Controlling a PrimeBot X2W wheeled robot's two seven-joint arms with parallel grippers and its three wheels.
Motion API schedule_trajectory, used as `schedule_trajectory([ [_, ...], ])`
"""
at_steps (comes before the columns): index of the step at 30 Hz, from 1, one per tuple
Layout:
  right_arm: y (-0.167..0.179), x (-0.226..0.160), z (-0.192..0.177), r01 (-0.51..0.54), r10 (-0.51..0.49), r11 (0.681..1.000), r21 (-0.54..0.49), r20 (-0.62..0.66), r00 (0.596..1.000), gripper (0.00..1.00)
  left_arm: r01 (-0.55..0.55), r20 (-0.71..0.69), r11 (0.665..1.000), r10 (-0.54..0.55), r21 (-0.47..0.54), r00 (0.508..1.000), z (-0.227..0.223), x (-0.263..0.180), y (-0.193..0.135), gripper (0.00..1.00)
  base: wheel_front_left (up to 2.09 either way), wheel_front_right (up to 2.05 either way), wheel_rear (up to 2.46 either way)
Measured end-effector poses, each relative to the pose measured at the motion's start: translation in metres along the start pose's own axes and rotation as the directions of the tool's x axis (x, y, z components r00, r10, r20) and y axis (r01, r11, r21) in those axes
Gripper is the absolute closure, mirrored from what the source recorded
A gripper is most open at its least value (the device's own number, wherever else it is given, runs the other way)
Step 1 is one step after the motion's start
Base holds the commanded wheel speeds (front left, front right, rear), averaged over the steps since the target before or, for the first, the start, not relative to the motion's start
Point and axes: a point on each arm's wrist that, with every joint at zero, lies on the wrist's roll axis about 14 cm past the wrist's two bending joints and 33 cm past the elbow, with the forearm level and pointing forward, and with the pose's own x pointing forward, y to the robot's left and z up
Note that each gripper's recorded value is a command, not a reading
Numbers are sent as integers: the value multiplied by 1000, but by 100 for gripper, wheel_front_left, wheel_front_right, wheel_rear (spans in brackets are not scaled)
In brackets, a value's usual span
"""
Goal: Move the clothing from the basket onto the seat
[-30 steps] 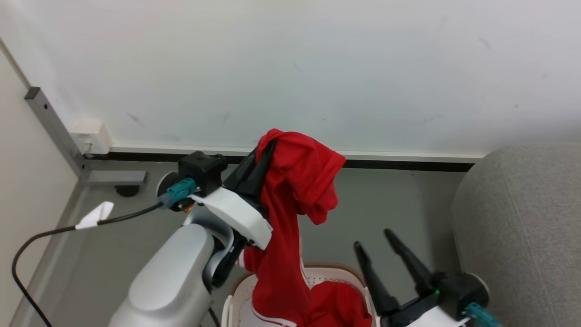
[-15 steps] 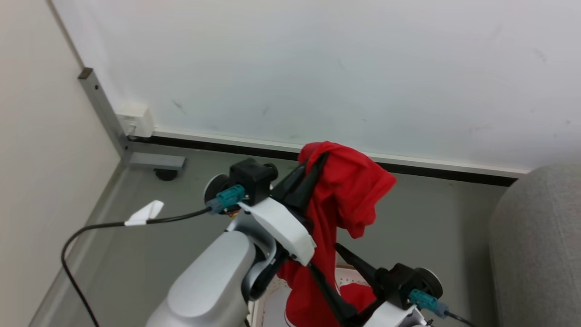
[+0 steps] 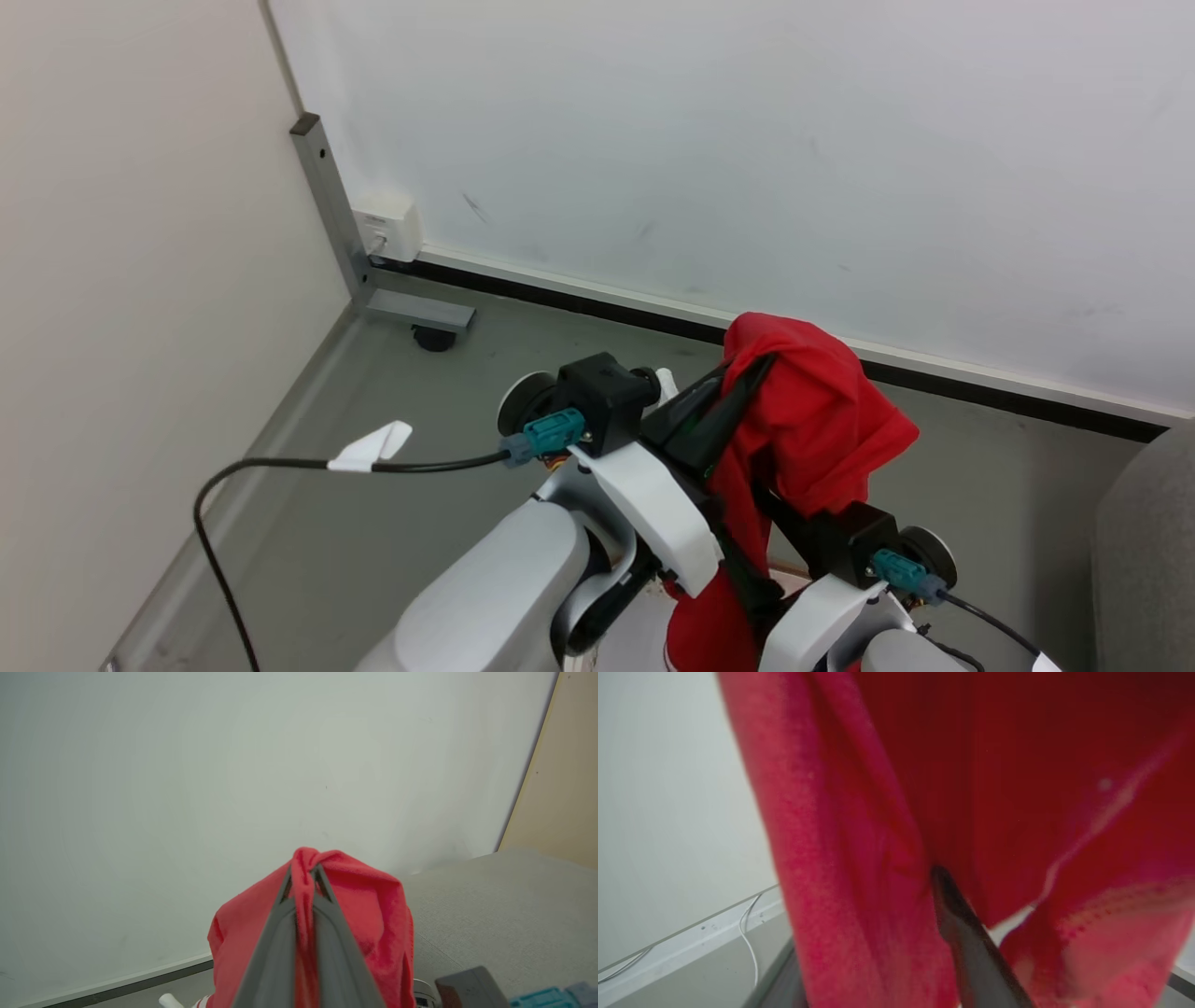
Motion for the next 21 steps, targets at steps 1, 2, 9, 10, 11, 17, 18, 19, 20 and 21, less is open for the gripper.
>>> schedule_trajectory([
  [1, -1, 1, -1, 2, -2, 1000, -2, -5, 1000, 100, -5, 1, 1000, 5, 1, 1000, 1, -2, 1, 100, 0, 0, 0],
  [2, -2, 2, -2, 5, -5, 1000, 0, -8, 1000, 100, -12, 2, 1000, 12, 2, 1000, 1, -3, 2, 100, 0, 0, 0],
  [9, -7, 2, 4, 26, -27, 999, 18, 11, 1000, 100, -40, 0, 999, 40, 6, 999, 3, -9, 10, 100, 0, 0, 0],
  [10, -7, 2, 6, 27, -28, 999, 19, 16, 999, 100, -42, 1, 999, 42, 5, 999, 3, -9, 11, 100, 0, 0, 0],
  [11, -7, 1, 7, 29, -29, 999, 21, 22, 999, 100, -43, 1, 999, 43, 6, 999, 3, -9, 11, 100, 0, 0, 0],
  [17, -15, -5, 19, 60, -63, 997, 48, 67, 996, 100, -51, 1, 999, 51, 2, 999, 1, -8, 14, 100, 0, 0, 0],
  [18, -17, -6, 22, 67, -71, 996, 52, 78, 994, 100, -50, -3, 999, 50, 1, 999, -1, -8, 14, 100, 0, 0, 0],
  [19, -19, -7, 26, 75, -81, 995, 58, 93, 992, 100, -47, -7, 999, 47, -3, 999, -3, -9, 13, 99, 0, 0, 0],
  [20, -22, -9, 29, 85, -91, 995, 60, 106, 990, 100, -41, -10, 999, 41, -9, 999, -6, -9, 10, 75, 0, 0, 0],
  [21, -25, -11, 32, 94, -101, 994, 64, 117, 988, 100, -33, -7, 999, 33, -18, 999, -7, -9, 8, 46, 0, 0, 0],
])
